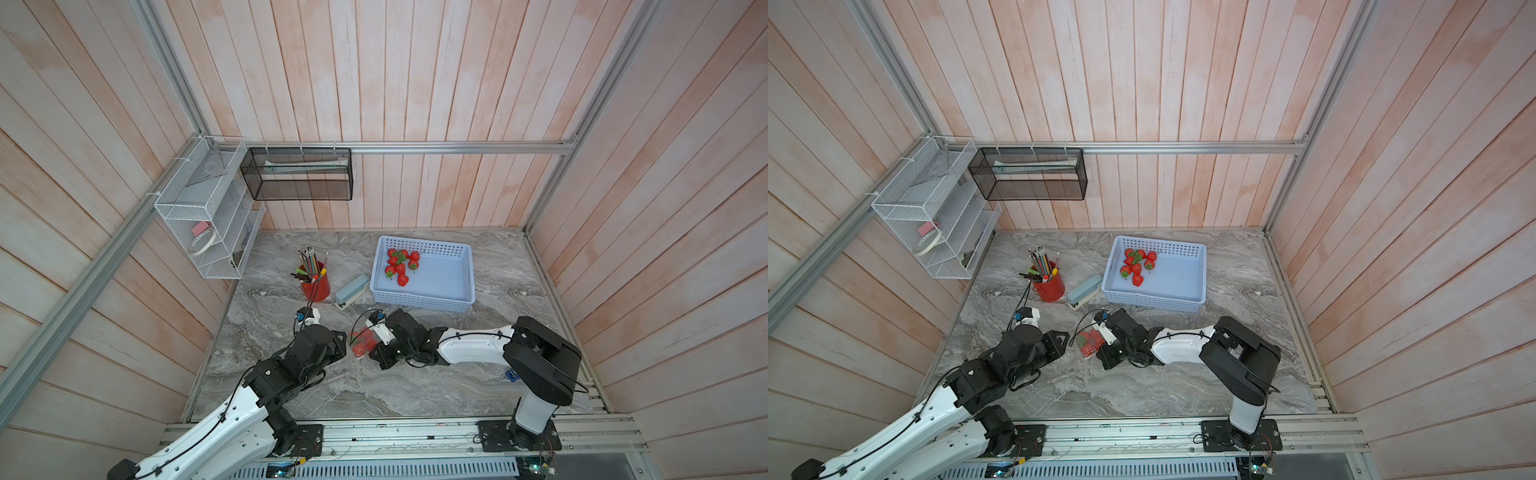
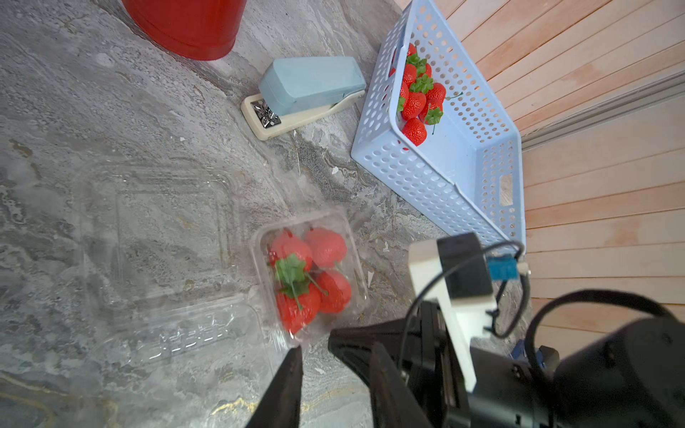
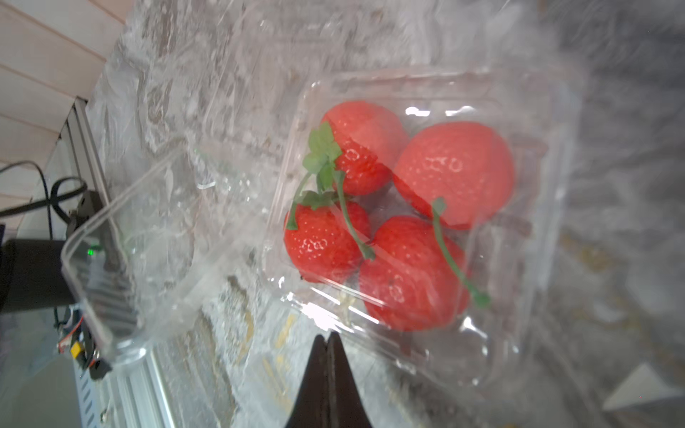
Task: Pack strawberries into containers
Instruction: Move the packing box to the center of the board, then pick up the strawberry from the basket.
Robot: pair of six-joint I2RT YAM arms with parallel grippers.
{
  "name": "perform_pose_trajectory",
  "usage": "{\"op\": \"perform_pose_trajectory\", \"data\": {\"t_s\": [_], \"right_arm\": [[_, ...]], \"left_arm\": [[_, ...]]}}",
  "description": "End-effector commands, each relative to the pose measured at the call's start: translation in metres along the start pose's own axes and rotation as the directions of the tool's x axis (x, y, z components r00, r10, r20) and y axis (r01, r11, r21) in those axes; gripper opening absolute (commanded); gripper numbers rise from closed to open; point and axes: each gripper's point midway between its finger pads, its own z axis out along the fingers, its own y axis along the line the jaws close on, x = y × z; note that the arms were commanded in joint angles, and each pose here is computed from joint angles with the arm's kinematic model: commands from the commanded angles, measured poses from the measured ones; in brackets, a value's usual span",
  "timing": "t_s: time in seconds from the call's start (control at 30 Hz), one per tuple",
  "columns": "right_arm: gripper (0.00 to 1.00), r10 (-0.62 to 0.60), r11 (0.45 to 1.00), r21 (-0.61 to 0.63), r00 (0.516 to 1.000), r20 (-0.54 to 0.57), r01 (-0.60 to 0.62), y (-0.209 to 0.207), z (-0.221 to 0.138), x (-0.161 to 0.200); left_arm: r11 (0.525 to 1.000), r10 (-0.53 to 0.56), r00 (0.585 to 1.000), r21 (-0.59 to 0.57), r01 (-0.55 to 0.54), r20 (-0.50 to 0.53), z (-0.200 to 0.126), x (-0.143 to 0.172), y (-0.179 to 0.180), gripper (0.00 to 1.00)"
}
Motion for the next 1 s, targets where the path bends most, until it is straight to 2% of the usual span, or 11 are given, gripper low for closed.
{"op": "perform_pose_trajectory", "data": {"t_s": [0.0,0.07,0.2,0.23,0.37,0.5,0.57,0.67,0.83,0.97], "right_arm": [[0.01,0.020,1.000,-0.002,0.999,0.043,-0.020,-0.007,-0.003,-0.025],[0.01,0.018,1.000,0.013,0.998,0.062,-0.019,-0.013,-0.014,-0.034],[0.02,0.005,0.999,0.048,0.990,0.144,-0.012,-0.019,-0.059,-0.064],[0.03,0.002,0.998,0.066,0.985,0.173,-0.013,-0.021,-0.071,-0.071],[0.10,-0.015,0.988,0.148,0.938,0.346,-0.039,-0.042,-0.123,-0.112],[0.23,0.073,0.962,0.210,0.906,0.417,-0.174,-0.095,-0.152,-0.142],[0.29,0.085,0.944,0.255,0.902,0.423,-0.209,-0.120,-0.156,-0.152],[0.36,0.102,0.914,0.328,0.917,0.386,-0.240,-0.157,-0.149,-0.165],[0.53,0.052,0.889,0.417,0.947,0.317,-0.189,-0.198,-0.121,-0.185],[0.60,0.072,0.883,0.425,0.953,0.293,-0.198,-0.220,-0.096,-0.192]], "left_arm": [[1.000,0.018,1.000,-0.016,-0.018,0.007,0.000,-0.001,0.005,0.35],[1.000,0.024,1.000,-0.019,-0.023,0.009,0.001,-0.001,0.005,0.36],[0.999,0.050,0.999,-0.006,-0.050,0.021,0.007,-0.005,-0.004,0.44],[0.998,0.064,0.998,0.001,-0.064,0.026,0.009,-0.008,-0.008,0.48],[0.987,0.153,0.987,0.041,-0.154,0.039,0.026,-0.022,-0.043,0.73],[0.970,0.238,0.970,0.037,-0.240,0.043,0.049,-0.038,-0.077,0.84],[0.964,0.262,0.963,0.028,-0.264,0.057,0.059,-0.045,-0.087,0.88],[0.958,0.281,0.955,0.030,-0.285,0.097,0.070,-0.058,-0.103,1.00],[0.960,0.271,0.959,0.057,-0.276,0.080,0.098,-0.066,-0.111,1.00],[0.980,0.155,0.988,0.128,-0.152,-0.015,0.125,-0.067,-0.093,1.00]]}}
